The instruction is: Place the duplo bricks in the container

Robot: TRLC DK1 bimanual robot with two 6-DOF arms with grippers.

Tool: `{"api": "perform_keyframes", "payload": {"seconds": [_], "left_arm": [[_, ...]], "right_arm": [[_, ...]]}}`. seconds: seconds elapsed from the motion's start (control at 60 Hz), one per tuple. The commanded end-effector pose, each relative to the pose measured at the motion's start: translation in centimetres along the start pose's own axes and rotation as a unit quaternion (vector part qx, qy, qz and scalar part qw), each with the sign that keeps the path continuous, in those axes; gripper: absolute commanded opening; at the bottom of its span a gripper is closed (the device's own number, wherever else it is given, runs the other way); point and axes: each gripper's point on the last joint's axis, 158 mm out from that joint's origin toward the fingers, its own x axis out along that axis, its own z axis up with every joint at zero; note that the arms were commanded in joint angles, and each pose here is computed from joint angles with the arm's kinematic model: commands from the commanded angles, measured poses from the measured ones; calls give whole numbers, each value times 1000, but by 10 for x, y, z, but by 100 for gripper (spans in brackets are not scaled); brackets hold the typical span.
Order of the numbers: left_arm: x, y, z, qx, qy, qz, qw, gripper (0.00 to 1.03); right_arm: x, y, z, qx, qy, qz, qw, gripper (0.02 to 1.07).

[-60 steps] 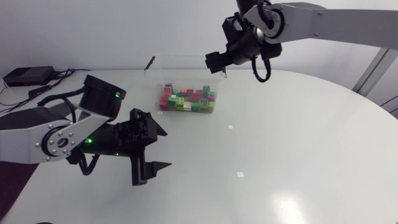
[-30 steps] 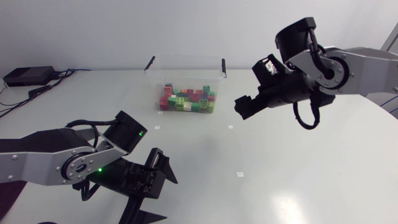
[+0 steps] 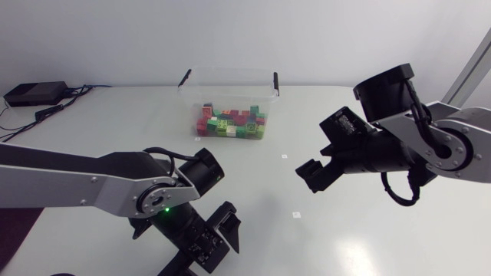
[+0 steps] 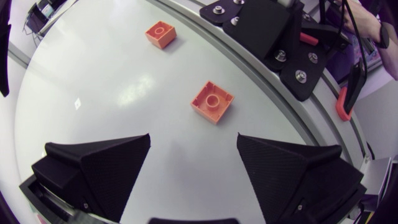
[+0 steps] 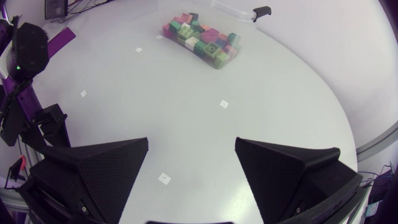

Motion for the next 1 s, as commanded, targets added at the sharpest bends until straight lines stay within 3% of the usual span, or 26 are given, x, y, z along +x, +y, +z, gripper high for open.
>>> {"api": "perform_keyframes", "payload": {"seconds": [0.0, 0.317, 0.467, 0.667, 0.817, 0.983], "left_arm": [[4, -2, 6, 40, -6, -21, 999, 96], [6, -10, 12, 90, -10, -91, 992, 91], [8, -16, 18, 100, -13, -129, 987, 84], [11, -17, 23, 107, -14, -141, 984, 76], [14, -17, 29, 112, -19, -145, 983, 62], [17, -14, 33, 117, -22, -148, 982, 61]], "right_arm": [[-2, 11, -12, -20, 7, 10, 1000, 103], [-9, 22, -17, -29, 7, 20, 999, 103], [-11, 22, -17, -29, 5, 19, 999, 103], [-13, 21, -12, -31, -1, 18, 999, 103], [-14, 22, -8, -31, -5, 18, 999, 103], [-18, 26, -7, -35, -6, 20, 999, 102]]}}
